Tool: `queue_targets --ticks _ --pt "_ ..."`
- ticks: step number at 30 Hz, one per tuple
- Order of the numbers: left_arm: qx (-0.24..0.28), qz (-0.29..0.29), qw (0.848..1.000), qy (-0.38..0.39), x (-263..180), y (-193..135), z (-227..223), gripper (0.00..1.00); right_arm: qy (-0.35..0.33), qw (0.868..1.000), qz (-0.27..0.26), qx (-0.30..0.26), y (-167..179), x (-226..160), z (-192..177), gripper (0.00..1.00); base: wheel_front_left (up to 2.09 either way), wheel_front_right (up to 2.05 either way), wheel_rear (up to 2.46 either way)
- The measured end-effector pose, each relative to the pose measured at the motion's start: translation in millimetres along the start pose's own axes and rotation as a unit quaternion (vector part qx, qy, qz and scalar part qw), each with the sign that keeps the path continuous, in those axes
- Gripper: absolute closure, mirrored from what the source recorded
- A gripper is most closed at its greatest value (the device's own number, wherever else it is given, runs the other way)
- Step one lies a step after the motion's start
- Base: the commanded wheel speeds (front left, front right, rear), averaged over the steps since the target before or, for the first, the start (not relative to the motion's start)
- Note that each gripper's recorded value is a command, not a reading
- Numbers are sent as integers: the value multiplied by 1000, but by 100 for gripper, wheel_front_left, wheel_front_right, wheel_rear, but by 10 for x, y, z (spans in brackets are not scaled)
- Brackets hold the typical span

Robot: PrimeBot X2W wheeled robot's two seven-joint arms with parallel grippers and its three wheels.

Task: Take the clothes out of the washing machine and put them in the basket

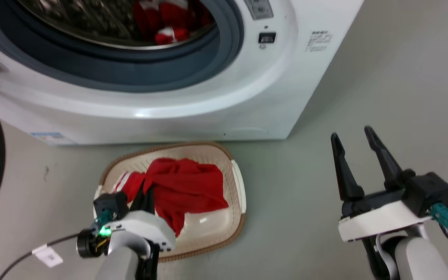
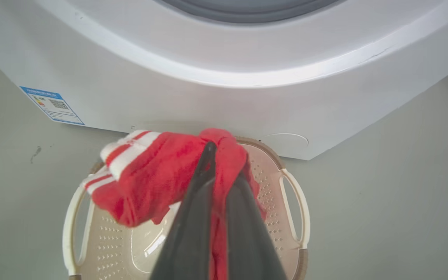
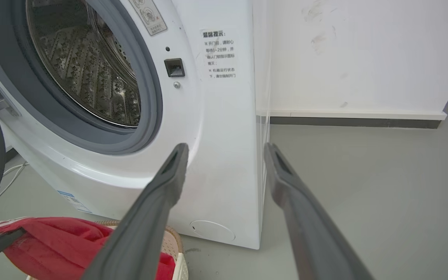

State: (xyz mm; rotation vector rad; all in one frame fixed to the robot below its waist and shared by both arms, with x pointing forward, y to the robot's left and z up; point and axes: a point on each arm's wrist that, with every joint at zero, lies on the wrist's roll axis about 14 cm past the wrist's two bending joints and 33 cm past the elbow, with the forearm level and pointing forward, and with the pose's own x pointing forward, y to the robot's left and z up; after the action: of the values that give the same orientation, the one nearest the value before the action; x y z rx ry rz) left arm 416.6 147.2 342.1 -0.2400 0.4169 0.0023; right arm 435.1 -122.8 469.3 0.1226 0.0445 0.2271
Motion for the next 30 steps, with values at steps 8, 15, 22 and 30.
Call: queue_targets --ticks 8,15,22,30 --pt "-9 40 993 113 289 179 -726 100 37 999 -4 11 -105 244 -438 0 0 0 0" --pt "-33 97 969 223 100 415 -1421 100 64 998 -12 14 -192 273 -720 0 0 0 0" --pt "-39 117 970 208 23 489 -1285 0 56 998 -11 7 -175 236 -632 0 0 0 0" --pt "-35 104 986 126 -159 490 -778 0 38 999 -9 -9 -95 -3 -340 0 0 0 0"
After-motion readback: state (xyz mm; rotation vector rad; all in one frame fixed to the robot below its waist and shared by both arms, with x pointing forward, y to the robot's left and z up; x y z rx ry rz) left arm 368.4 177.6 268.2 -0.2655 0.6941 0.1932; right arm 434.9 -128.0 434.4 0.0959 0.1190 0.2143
